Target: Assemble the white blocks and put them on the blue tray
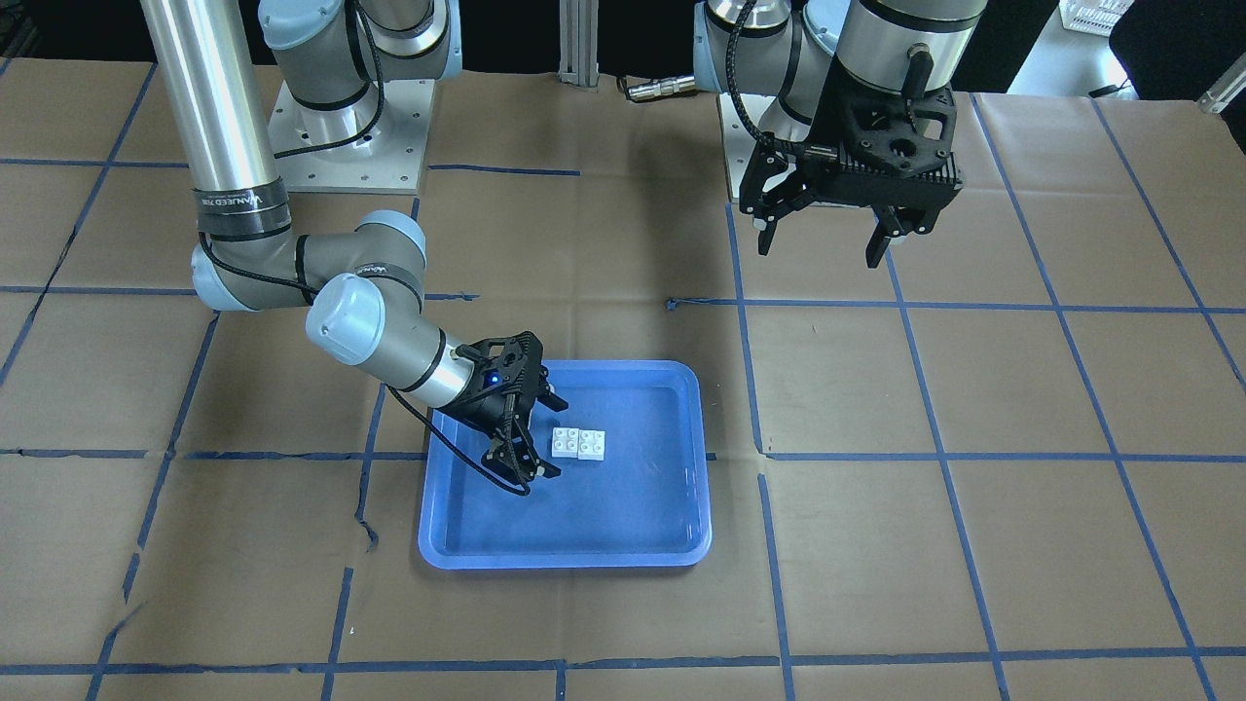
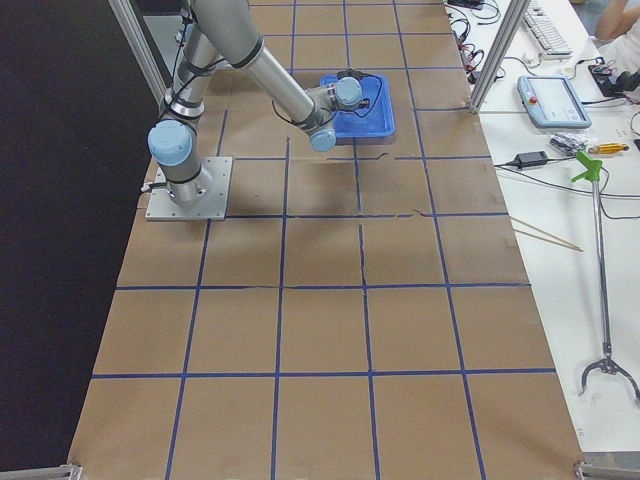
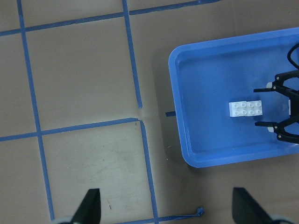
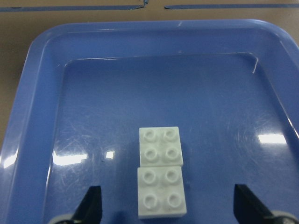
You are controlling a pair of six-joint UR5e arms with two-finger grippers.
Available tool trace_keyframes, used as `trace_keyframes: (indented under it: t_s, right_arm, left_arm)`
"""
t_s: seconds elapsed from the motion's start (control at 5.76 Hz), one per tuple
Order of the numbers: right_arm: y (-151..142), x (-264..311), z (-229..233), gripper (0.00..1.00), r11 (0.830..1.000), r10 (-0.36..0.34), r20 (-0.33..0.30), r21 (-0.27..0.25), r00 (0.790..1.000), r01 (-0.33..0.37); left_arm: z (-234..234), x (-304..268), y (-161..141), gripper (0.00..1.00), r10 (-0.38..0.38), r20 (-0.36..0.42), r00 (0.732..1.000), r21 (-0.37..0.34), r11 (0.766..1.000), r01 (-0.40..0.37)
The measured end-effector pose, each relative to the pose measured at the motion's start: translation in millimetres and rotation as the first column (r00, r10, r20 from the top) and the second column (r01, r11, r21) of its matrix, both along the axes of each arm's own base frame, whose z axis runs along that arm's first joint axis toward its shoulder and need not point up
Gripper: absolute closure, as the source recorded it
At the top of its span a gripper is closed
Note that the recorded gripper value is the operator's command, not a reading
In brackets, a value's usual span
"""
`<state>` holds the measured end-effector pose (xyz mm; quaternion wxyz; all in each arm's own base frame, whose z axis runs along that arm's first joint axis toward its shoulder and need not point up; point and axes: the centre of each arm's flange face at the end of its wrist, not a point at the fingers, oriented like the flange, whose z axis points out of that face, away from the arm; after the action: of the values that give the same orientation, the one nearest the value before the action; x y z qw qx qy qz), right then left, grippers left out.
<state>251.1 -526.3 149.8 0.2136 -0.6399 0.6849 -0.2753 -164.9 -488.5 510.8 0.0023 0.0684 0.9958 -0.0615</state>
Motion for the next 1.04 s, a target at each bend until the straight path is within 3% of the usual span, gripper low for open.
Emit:
trace_keyframes:
  t_s: [0.35, 0.69, 0.87, 1.04]
  right_arm:
    - [-19, -3, 35, 0.00, 0.994, -0.105, -0.015, -0.003, 0.994, 0.105]
    - [-38, -21, 97, 0.00, 0.956, -0.272, -0.128, 0.076, 0.954, 0.282]
    - [-40, -37, 134, 0.00, 0.899, -0.372, -0.239, 0.150, 0.897, 0.412]
    - [-38, -57, 168, 0.00, 0.768, -0.520, -0.383, 0.182, 0.764, 0.614]
  left_arm:
    - [1, 1, -1, 0.01, 0.003, -0.003, 1.000, -0.002, 1.000, -0.003]
    - [1, 2, -2, 0.01, 0.005, -0.005, 1.000, -0.002, 1.000, -0.005]
    - [1, 2, -2, 0.01, 0.006, -0.005, 1.000, -0.002, 1.000, -0.006]
    - [0, 3, -2, 0.01, 0.006, -0.005, 1.000, -0.001, 1.000, -0.006]
